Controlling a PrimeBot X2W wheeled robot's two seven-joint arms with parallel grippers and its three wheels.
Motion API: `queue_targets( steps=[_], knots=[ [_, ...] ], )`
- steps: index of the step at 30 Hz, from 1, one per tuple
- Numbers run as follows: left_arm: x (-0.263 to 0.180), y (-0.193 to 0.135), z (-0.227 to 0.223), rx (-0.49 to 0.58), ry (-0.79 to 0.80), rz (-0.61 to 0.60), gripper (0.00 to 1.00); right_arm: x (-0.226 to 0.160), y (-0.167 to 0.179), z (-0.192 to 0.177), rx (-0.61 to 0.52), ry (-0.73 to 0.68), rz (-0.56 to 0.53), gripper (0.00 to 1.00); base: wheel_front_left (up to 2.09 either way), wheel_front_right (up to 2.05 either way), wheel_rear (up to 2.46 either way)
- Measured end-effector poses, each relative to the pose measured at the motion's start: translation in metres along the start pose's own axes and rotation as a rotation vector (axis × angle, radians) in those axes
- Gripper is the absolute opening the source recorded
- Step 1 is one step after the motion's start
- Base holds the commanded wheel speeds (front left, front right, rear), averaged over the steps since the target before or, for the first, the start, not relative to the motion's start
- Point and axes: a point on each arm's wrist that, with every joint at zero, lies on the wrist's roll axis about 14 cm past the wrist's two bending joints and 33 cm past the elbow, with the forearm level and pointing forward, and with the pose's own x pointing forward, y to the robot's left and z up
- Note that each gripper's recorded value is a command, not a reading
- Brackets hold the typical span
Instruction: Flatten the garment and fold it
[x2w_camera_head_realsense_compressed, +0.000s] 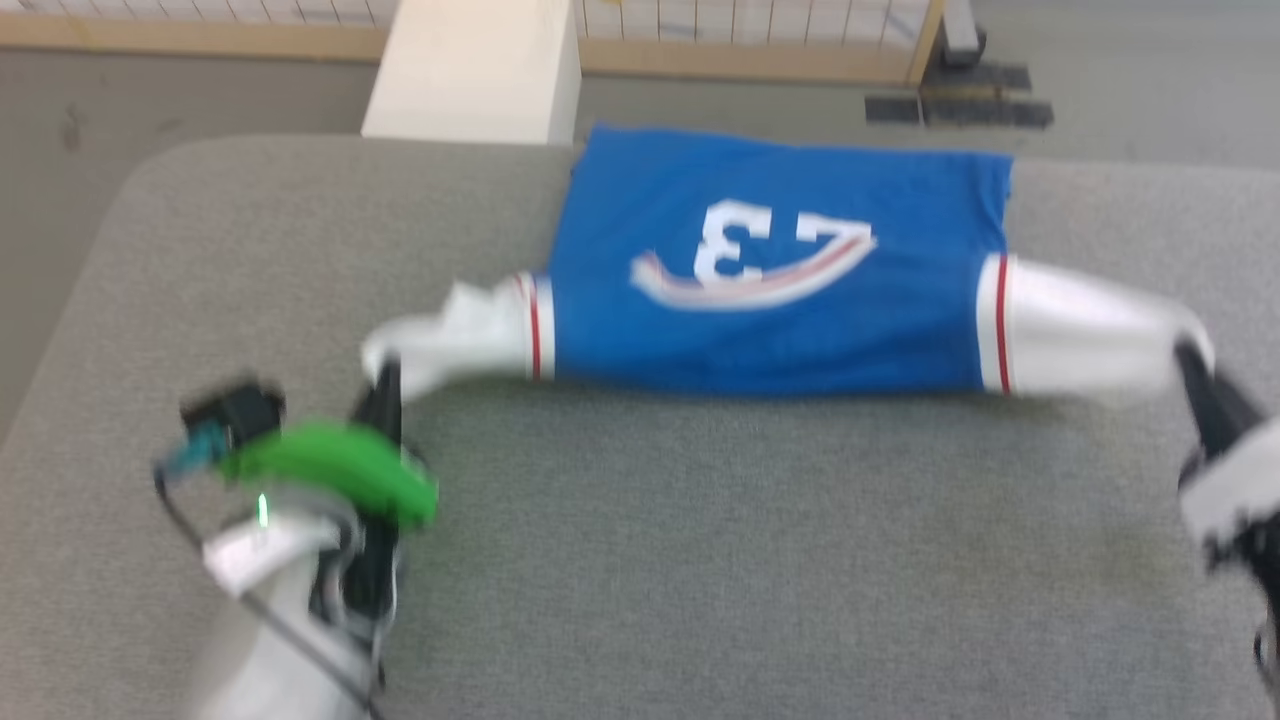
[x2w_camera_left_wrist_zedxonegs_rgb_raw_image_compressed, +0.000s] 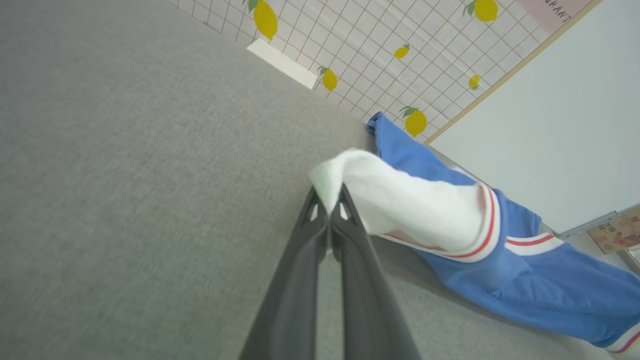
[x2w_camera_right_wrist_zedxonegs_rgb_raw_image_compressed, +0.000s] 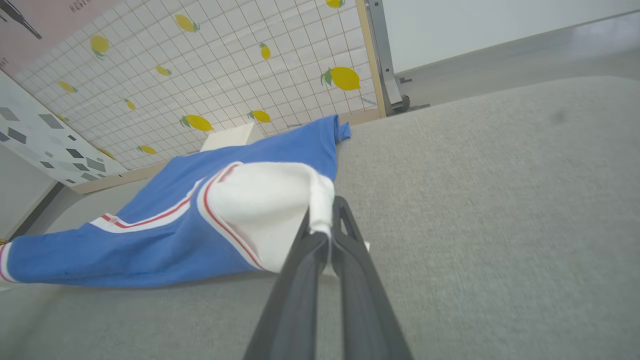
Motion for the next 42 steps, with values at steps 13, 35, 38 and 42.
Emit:
queue_targets(
  steps=[13, 35, 38, 42],
  knots=[
    [-0.113, 0.067, -0.052, -0.104, 0.122, 0.260, 0.00, -0.097, -0.041, -0.045, -0.084, 0.064, -0.177, 0.00, 0.00, 0.00, 0.00],
    [-0.126, 0.057, -0.076, 0.334, 0.300, 0.215, 0.00, -0.134, -0.024, -0.159, -0.570, 0.888, -0.036, 0.00, 0.00, 0.00, 0.00],
    [-0.126, 0.058, -0.076, 0.328, 0.297, 0.218, 0.00, -0.134, -0.023, -0.167, -0.568, 0.931, -0.024, 0.00, 0.00, 0.00, 0.00],
    [-0.125, 0.057, -0.075, 0.315, 0.291, 0.219, 0.00, -0.131, -0.026, -0.164, -0.524, 0.925, -0.030, 1.00, 0.00, 0.00, 0.00]
  ],
)
